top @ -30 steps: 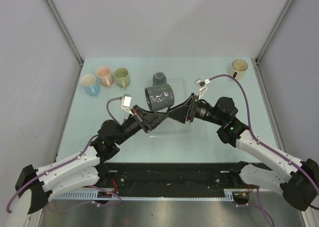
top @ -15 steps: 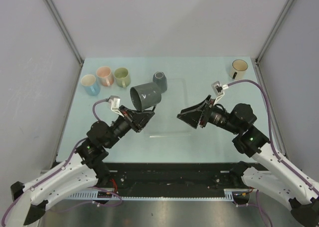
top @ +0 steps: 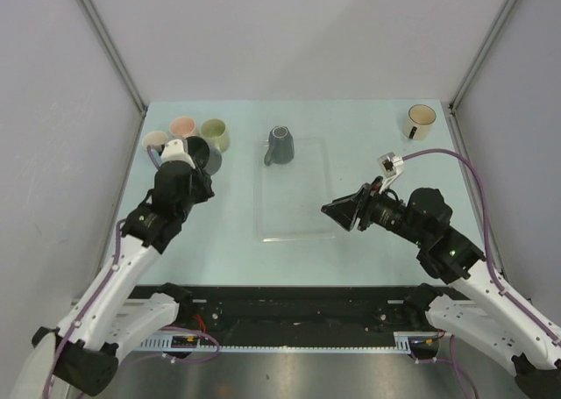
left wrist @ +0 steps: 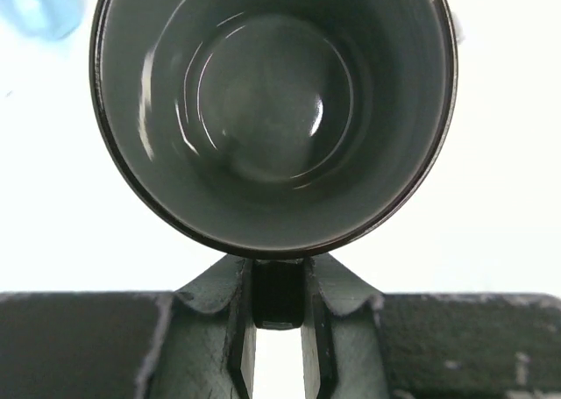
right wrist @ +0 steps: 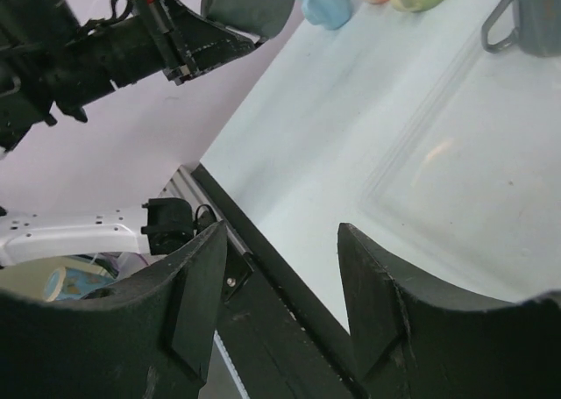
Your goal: Turn the mug right side up
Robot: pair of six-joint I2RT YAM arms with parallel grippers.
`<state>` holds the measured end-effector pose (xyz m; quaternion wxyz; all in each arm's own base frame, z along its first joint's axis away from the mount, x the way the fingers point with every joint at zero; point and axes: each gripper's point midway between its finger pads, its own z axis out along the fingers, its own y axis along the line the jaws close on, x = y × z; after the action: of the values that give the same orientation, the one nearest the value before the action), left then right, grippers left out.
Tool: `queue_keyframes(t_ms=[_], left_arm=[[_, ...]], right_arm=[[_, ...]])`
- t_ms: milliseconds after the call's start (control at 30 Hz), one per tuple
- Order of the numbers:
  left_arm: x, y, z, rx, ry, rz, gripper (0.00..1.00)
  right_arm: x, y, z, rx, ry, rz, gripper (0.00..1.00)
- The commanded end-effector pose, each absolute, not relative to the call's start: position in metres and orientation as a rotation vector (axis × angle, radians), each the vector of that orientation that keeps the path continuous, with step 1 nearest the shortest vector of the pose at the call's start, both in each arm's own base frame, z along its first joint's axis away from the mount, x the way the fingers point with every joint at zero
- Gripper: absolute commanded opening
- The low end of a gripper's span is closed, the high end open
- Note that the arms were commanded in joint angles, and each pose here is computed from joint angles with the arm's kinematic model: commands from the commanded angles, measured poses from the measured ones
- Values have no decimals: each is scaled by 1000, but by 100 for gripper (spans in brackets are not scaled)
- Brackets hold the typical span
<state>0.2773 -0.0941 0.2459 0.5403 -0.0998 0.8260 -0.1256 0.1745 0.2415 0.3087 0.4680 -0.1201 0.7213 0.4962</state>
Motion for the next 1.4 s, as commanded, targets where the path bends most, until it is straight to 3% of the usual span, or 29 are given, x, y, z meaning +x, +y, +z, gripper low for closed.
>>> queue_keyframes(t_ms=[0,367,700,1367], left_arm=[[295,-57,243,-332,2017,-145,0],[350,-35,170,-438,2182,-54,0],[396,-23,136,-464,2142,-17,0],[412,-1,93,-433,2170,117,0]], right_arm=[[175,228,320,-276,1739,1150,58],[169,212,319,-288,1722,1087,58],[172,205,307,-303,1754,1018,58],[195,207,286,-301,1829,950,58]])
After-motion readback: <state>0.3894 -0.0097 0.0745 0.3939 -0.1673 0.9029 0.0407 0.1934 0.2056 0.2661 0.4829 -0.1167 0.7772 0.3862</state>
